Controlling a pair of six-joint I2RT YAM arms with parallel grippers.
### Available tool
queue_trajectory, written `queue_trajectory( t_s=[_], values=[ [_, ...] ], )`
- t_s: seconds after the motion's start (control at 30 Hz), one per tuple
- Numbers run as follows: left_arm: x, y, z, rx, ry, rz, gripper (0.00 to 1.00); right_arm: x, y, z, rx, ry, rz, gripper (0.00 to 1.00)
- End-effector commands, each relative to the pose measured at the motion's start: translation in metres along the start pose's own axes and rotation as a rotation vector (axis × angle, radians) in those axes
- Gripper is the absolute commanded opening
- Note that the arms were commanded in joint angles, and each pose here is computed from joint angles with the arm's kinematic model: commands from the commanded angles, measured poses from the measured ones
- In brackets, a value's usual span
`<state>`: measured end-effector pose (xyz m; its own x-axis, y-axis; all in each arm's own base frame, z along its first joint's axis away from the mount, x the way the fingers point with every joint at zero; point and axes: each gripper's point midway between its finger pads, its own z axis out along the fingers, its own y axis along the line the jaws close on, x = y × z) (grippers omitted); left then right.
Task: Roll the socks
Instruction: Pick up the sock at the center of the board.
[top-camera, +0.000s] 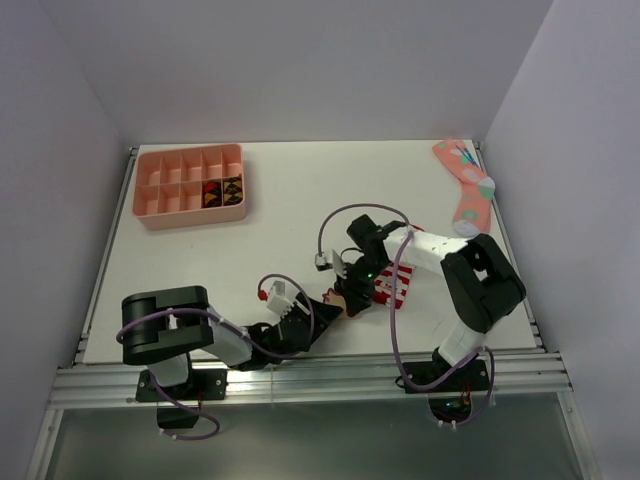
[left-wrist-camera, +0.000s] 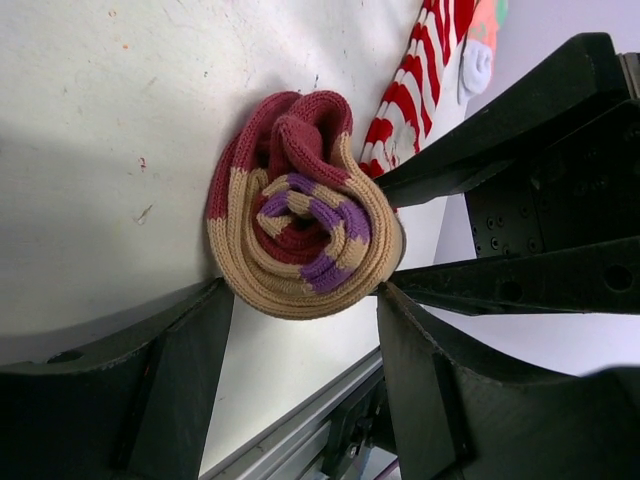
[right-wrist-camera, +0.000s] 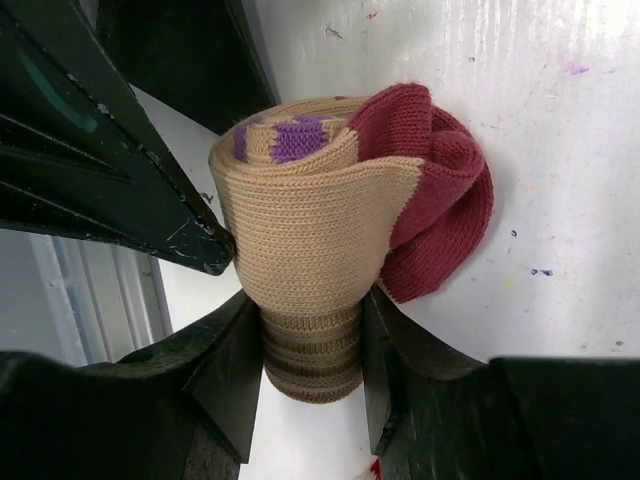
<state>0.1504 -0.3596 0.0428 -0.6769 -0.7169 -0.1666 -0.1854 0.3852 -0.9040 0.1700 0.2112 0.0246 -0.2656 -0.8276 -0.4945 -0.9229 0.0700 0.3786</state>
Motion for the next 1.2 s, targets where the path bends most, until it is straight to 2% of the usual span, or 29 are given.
queue_trajectory(
  t_s=[0.0,0.3,0.57,1.17],
  values=[
    [-0.002,0.005,0.003,-0.019,-0.046,-0.013,0.65,0.051,0.017,0.009,-0.076,0.205,0.105,0.34],
    [-0.003,0.013,0.006,-0.028,-0.076,-0.027,0.65,0.056,0.042,0.005,-0.274,0.273,0.133,0.34],
    [-0.004,0.019,0.007,-0.047,-0.095,-0.029,0.65,0.045,0.047,0.004,-0.371,0.258,0.144,0.34],
    [0.008,0.029,0.016,-0.122,-0.078,-0.007,0.67,0.041,0.043,0.009,-0.391,0.245,0.142,0.33]
  ],
)
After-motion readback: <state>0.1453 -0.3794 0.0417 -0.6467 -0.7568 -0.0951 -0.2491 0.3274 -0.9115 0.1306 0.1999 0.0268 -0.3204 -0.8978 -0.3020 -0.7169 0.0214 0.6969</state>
